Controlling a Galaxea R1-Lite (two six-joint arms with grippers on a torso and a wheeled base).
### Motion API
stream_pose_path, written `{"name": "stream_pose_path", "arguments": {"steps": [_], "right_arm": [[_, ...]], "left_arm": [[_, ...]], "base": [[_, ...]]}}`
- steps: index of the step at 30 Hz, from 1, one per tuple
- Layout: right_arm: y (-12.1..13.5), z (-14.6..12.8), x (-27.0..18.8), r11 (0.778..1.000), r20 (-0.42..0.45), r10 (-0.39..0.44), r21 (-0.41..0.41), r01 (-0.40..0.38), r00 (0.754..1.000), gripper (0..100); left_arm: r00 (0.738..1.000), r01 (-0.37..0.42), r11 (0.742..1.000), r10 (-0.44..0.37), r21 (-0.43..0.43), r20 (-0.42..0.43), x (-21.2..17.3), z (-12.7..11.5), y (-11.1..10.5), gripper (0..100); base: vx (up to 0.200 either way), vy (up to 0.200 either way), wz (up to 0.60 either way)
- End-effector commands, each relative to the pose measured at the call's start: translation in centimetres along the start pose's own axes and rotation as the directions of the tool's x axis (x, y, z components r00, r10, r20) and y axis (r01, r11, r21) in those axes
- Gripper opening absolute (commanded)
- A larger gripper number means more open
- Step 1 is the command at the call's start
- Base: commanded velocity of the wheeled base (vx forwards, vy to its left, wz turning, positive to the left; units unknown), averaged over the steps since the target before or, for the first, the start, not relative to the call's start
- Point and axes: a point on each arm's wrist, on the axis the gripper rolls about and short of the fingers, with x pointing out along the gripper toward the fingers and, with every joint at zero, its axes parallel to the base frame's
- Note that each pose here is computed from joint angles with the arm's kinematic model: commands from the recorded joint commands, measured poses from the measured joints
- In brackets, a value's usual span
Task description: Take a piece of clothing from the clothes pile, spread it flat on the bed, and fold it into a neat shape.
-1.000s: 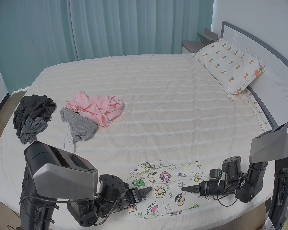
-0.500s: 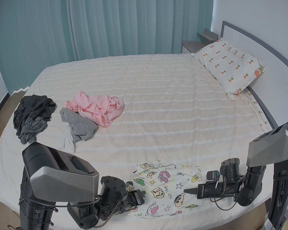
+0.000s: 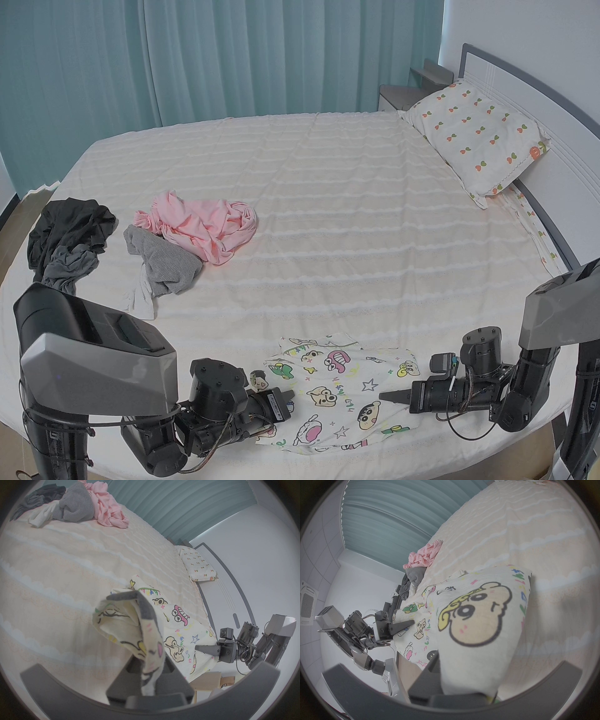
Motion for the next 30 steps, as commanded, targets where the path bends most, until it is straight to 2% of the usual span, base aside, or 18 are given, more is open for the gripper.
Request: {"name": "stream_pose_path", "arguments": {"steps": [1,15,28,30], "right_arm": [[0.3,0.1,-0.1,1.000,0.006,0.009,-0.009,-0.009,1.000,0],[1.3,-0.3,0.7,0.999,-0.002,0.010,-0.037,-0.010,1.000,0],[1.5,-0.5,1.3,0.999,-0.016,0.021,-0.047,-0.021,1.000,0],[1.5,-0.6,1.4,0.999,-0.020,0.019,-0.048,-0.020,1.000,0]], "left_arm": [[1.000,-0.004,1.000,0.004,-0.001,0.015,-0.5,0.3,-0.1,0],[0.997,-0.060,0.998,0.060,-0.002,0.054,-0.9,0.3,0.4,0],[0.995,-0.086,0.996,0.086,-0.003,0.044,-1.0,-0.1,0.9,0],[0.995,-0.092,0.996,0.092,-0.003,0.049,-1.0,-0.1,0.9,0]], "base": [[0.000,0.200,0.00],[0.000,0.200,0.00],[0.000,0.200,0.00],[0.000,0.000,0.00]]}}
